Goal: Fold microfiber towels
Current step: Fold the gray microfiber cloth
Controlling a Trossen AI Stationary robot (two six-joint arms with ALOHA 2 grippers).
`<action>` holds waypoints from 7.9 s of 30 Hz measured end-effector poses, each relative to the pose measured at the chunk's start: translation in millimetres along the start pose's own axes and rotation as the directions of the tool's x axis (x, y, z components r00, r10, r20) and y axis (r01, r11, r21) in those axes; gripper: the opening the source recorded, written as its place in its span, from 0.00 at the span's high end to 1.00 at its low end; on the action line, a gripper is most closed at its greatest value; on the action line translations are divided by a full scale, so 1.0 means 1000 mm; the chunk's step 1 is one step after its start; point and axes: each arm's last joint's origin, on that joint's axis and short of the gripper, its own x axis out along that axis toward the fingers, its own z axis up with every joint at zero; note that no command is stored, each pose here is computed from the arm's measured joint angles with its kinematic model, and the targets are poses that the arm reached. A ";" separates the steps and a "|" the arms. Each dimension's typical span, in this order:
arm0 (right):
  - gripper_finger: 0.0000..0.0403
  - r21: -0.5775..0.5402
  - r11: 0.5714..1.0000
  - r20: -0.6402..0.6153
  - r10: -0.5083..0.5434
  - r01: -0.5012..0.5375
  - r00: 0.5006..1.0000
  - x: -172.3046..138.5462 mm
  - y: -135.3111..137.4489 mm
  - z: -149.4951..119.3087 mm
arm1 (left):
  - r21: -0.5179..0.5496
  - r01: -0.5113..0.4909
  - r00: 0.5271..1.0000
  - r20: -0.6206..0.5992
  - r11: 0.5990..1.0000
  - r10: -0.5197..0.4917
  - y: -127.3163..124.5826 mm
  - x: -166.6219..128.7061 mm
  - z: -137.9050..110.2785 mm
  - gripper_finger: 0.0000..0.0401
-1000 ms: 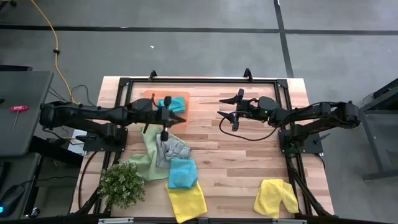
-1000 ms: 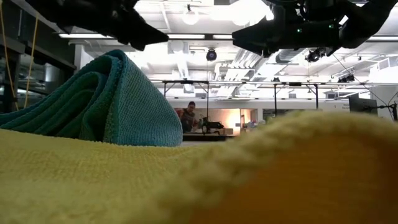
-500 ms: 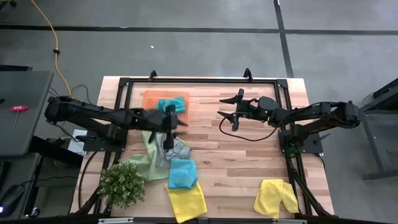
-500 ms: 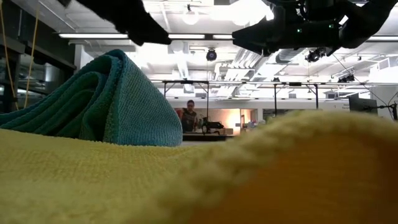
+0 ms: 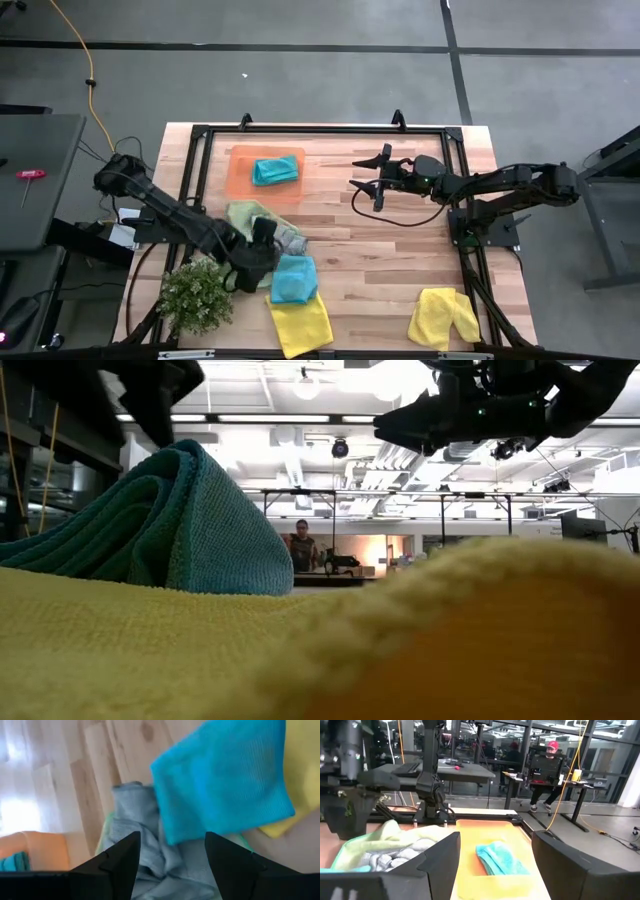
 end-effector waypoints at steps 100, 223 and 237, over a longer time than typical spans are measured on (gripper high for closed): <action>0.41 0.159 0.987 -0.072 0.010 0.001 0.997 0.000 0.001 -0.007 | 0.061 -0.116 0.879 -0.459 0.991 0.132 0.035 0.004 0.031 1.00; 0.41 0.075 0.997 -0.330 0.036 -0.012 0.943 -0.073 0.005 0.017 | -0.233 -0.057 0.990 -0.141 0.971 0.024 0.174 0.142 0.120 0.81; 0.41 0.078 0.997 -0.346 0.043 -0.017 0.937 -0.073 0.005 0.016 | -0.110 -0.014 0.970 -0.242 0.994 -0.013 0.079 0.177 0.101 0.59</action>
